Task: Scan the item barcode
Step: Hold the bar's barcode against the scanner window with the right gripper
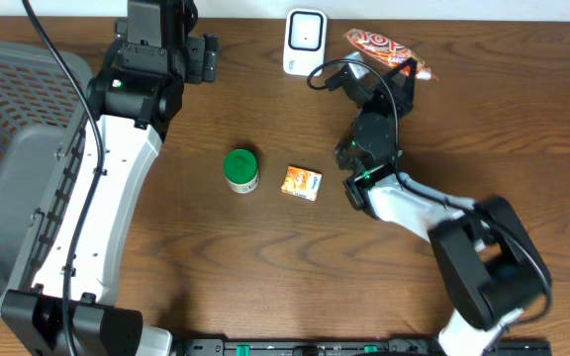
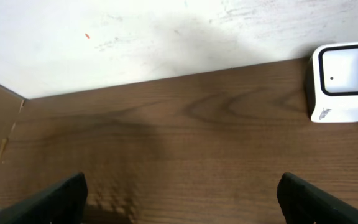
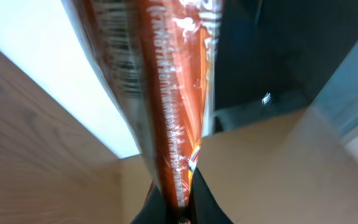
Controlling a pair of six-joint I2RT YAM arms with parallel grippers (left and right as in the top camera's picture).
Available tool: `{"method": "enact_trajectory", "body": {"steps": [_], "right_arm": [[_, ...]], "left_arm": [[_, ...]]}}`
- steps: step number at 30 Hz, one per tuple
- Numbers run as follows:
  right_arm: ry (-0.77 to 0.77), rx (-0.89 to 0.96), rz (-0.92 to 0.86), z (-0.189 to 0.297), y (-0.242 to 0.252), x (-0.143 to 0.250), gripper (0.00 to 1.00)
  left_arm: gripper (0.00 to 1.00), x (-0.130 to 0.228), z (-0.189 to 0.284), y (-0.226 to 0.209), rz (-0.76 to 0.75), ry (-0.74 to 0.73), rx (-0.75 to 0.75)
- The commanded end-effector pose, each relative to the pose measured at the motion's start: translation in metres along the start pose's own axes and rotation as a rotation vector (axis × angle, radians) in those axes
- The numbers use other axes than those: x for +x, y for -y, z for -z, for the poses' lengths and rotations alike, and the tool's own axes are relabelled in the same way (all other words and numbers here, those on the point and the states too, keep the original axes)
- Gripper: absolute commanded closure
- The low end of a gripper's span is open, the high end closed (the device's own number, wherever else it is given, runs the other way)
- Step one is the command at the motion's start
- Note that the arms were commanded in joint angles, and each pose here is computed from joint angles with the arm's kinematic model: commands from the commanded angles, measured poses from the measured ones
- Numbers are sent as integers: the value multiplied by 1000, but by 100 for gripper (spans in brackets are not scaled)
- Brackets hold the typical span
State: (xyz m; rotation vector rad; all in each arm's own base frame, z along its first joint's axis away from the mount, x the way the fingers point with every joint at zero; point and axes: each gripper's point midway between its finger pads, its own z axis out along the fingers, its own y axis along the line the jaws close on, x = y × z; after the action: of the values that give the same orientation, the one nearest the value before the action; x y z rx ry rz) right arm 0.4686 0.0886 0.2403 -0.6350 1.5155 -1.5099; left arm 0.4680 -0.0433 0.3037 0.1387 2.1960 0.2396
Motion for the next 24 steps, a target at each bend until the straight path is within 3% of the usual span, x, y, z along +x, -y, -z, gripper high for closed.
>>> {"method": "enact_trajectory", "body": {"steps": [1,11,18,24], "right_arm": [[108,57,270,-18,-3,-23,99],[243,186,253,-57,-15,-79,99],[362,159,338,-71,-58,-125,99],[432,138,397,-73,-90,-141,99]], "left_arm": [[2,-3,6,-3,-1,14,-2],[2,2,6,-2,-7,-6,0],[2,7,5,-2,-13,-29,2],[2,9,5,-2,-15,-37,2]]}}
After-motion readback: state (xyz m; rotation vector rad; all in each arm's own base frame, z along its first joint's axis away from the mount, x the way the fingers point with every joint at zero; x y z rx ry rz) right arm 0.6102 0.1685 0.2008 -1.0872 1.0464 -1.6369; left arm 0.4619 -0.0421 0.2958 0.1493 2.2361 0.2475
